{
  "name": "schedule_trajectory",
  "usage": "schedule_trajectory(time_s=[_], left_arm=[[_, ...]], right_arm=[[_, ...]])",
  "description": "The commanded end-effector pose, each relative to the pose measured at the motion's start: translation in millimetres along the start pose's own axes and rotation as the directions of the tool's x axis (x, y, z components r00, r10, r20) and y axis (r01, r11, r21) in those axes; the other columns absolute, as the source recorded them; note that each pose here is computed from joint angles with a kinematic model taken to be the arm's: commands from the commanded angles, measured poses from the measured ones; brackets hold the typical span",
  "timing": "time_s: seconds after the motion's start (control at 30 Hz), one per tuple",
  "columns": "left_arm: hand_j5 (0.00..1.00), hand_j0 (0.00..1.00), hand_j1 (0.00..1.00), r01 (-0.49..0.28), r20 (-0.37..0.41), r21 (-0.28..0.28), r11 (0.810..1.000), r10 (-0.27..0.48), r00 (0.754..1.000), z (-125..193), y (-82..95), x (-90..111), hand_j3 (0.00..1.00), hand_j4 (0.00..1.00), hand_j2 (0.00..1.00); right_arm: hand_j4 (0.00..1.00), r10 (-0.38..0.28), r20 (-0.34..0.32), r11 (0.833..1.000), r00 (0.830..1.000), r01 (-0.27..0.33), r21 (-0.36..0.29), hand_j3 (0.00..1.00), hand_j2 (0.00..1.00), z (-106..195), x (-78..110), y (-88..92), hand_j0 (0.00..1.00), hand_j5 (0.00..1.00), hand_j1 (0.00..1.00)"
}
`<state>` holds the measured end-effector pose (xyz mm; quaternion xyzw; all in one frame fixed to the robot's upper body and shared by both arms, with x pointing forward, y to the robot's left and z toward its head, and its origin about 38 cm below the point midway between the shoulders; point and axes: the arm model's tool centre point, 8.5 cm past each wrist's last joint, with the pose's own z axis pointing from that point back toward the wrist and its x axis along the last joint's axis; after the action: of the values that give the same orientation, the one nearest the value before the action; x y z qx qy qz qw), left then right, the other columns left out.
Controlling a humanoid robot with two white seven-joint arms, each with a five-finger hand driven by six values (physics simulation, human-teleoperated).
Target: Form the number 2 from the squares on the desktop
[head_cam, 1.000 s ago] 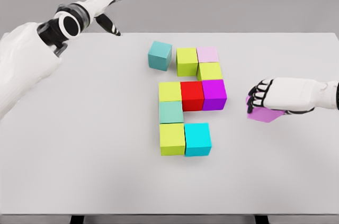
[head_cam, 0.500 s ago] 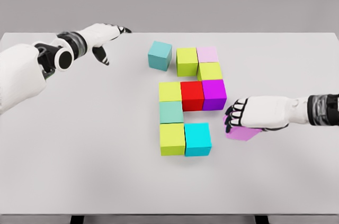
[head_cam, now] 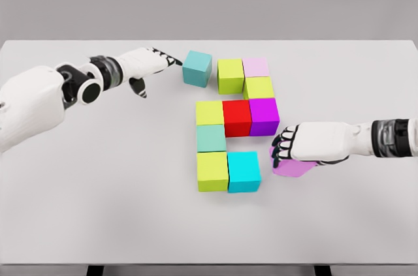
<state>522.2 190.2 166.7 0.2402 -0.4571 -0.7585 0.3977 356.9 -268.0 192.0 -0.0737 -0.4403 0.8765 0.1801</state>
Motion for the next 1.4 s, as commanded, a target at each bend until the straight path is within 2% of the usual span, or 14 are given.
schedule_trajectory(time_s=[0.0,0.17,0.27,0.37,0.43,0.57,0.67,0.73,0.83,0.9,0.97,1.07,1.27,1.37], left_arm=[[1.00,1.00,1.00,0.027,0.032,-0.003,1.000,-0.027,0.999,-0.9,-1.6,12.1,1.00,1.00,1.00],[1.00,1.00,1.00,0.033,0.050,-0.006,0.999,-0.032,0.998,-0.6,-3.0,14.0,1.00,1.00,1.00],[1.00,1.00,1.00,0.034,0.054,-0.006,0.999,-0.034,0.998,-0.2,-3.1,13.8,1.00,1.00,1.00],[1.00,1.00,1.00,0.037,0.073,0.001,0.999,-0.037,0.997,2.0,-2.2,19.1,1.00,1.00,1.00],[1.00,1.00,1.00,0.036,0.067,0.001,0.999,-0.036,0.997,3.3,-2.0,17.0,1.00,1.00,1.00],[1.00,1.00,1.00,-0.002,-0.035,0.000,1.000,0.002,0.999,7.0,-1.4,-19.2,1.00,1.00,1.00],[1.00,1.00,1.00,-0.028,-0.102,0.002,1.000,0.028,0.994,2.0,-0.8,-38.7,1.00,1.00,1.00],[1.00,1.00,1.00,-0.045,-0.094,0.027,0.999,0.047,0.995,-11.5,11.4,-28.5,1.00,1.00,1.00],[1.00,1.00,1.00,-0.037,-0.080,0.037,0.999,0.040,0.996,-24.9,22.9,-15.9,1.00,1.00,1.00],[1.00,1.00,1.00,-0.035,-0.077,0.039,0.999,0.038,0.996,-26.0,24.2,-14.1,1.00,1.00,1.00],[1.00,1.00,1.00,-0.036,-0.069,0.035,0.999,0.038,0.997,-32.2,25.1,-7.3,1.00,1.00,1.00],[1.00,1.00,1.00,0.007,-0.043,0.030,1.000,-0.006,0.999,-38.1,26.2,6.5,1.00,1.00,1.00],[1.00,1.00,1.00,0.014,-0.028,0.031,0.999,-0.013,1.000,-39.2,27.7,10.4,1.00,1.00,1.00],[1.00,1.00,1.00,0.033,0.043,0.036,0.999,-0.034,0.998,-38.9,29.3,21.2,1.00,1.00,1.00]], right_arm=[[0.66,-0.006,0.009,1.000,1.000,0.006,-0.003,0.66,0.66,-2.7,1.8,0.0,0.66,0.66,0.66],[0.67,-0.006,0.016,1.000,1.000,0.006,-0.005,0.67,0.67,-5.6,3.3,-0.1,0.67,0.67,0.67],[0.77,-0.006,0.012,1.000,1.000,0.006,-0.004,0.77,0.77,-4.1,2.0,-0.2,0.77,0.77,0.77],[0.98,0.002,-0.001,1.000,1.000,-0.002,-0.009,0.98,0.98,-0.4,-0.8,-3.7,0.98,0.98,0.98],[1.00,0.006,-0.004,1.000,1.000,-0.006,-0.012,1.00,1.00,0.5,-1.7,-5.7,1.00,1.00,1.00],[1.00,0.012,-0.010,1.000,1.000,-0.012,-0.016,1.00,1.00,2.7,-3.5,-8.9,1.00,1.00,1.00],[1.00,0.024,-0.049,0.998,0.998,-0.027,-0.050,1.00,1.00,14.9,-11.3,-20.3,1.00,1.00,1.00],[1.00,0.002,-0.047,0.996,0.999,-0.006,-0.088,1.00,1.00,21.9,-13.2,-26.7,1.00,1.00,1.00],[1.00,-0.010,-0.082,0.995,0.997,0.002,-0.095,1.00,1.00,34.7,-20.9,-27.1,1.00,1.00,1.00],[1.00,-0.027,-0.095,0.996,0.995,0.019,-0.087,1.00,1.00,37.2,-25.4,-21.4,1.00,1.00,1.00],[1.00,-0.049,-0.167,0.996,0.985,0.035,-0.086,1.00,1.00,59.5,-41.3,-17.6,1.00,1.00,1.00],[1.00,-0.130,-0.224,0.991,0.966,0.116,-0.073,1.00,1.00,67.2,-63.6,5.6,1.00,1.00,1.00],[1.00,-0.106,-0.229,0.994,0.968,0.106,-0.014,1.00,1.00,53.9,-60.7,20.2,1.00,1.00,1.00],[1.00,-0.108,-0.196,0.993,0.975,0.113,0.018,1.00,1.00,42.2,-53.1,28.7,1.00,1.00,1.00]])
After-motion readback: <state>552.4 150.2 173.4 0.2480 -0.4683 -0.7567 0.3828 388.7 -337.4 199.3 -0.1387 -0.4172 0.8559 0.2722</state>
